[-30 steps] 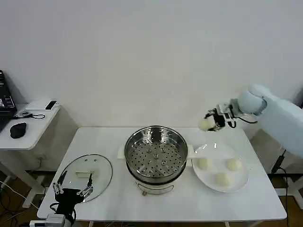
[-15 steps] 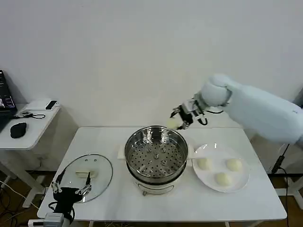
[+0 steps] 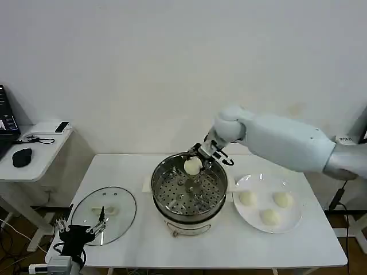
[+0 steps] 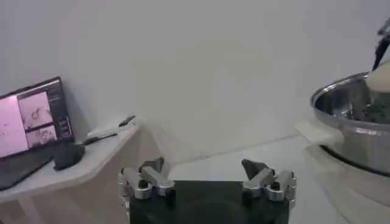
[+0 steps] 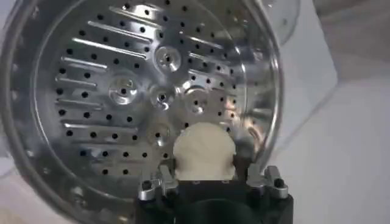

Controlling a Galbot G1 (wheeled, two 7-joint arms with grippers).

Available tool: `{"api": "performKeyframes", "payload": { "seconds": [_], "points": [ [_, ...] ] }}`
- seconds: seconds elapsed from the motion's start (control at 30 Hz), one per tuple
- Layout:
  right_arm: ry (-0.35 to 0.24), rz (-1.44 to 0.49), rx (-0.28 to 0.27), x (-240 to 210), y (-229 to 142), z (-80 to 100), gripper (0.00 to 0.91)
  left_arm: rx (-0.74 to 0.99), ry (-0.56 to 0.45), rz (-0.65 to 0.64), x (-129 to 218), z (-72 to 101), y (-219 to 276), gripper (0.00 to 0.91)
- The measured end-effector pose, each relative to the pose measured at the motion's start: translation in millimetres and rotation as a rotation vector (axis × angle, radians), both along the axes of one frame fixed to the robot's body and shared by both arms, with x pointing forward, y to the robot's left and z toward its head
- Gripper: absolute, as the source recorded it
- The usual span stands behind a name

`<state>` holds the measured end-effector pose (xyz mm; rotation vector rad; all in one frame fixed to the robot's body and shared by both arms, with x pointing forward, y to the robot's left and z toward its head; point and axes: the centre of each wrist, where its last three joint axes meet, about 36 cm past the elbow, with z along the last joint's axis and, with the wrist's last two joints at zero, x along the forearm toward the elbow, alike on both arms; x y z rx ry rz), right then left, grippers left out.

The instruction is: Take steamed baozi put them in steamer then cover it.

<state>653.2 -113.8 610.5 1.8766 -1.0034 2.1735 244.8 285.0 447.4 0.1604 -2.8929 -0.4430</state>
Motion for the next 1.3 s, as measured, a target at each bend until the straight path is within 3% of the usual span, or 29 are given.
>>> {"api": "performKeyframes", "payload": {
  "seconds": [0.43,0.53,0.7,0.8,1.07,1.3],
  "points": [
    [-0.041,0.129,-0.035,11.5,22.5,-22.3,0.655,0.004,-0.001,0.006,-0.9,1.5,3.0,0.907],
    [-0.047,0.136,-0.042,15.3,20.9,-26.2,0.715,0.004,-0.003,0.006,-0.8,2.1,2.9,0.907],
    [-0.05,0.146,-0.048,19.1,16.3,-32.4,0.907,0.0,-0.008,0.007,-0.3,3.0,1.4,0.907],
    [-0.052,0.154,-0.039,19.9,14.7,-32.7,0.907,-0.001,-0.013,0.005,-0.3,4.7,0.5,0.907],
    [-0.06,0.14,0.023,18.1,8.3,-15.6,0.907,-0.004,-0.017,-0.005,-1.9,7.7,-3.0,0.907],
    [-0.063,0.033,0.087,5.7,-18.4,19.7,0.907,-0.007,-0.026,-0.01,-1.4,14.0,-2.6,0.907]
  ]
}}
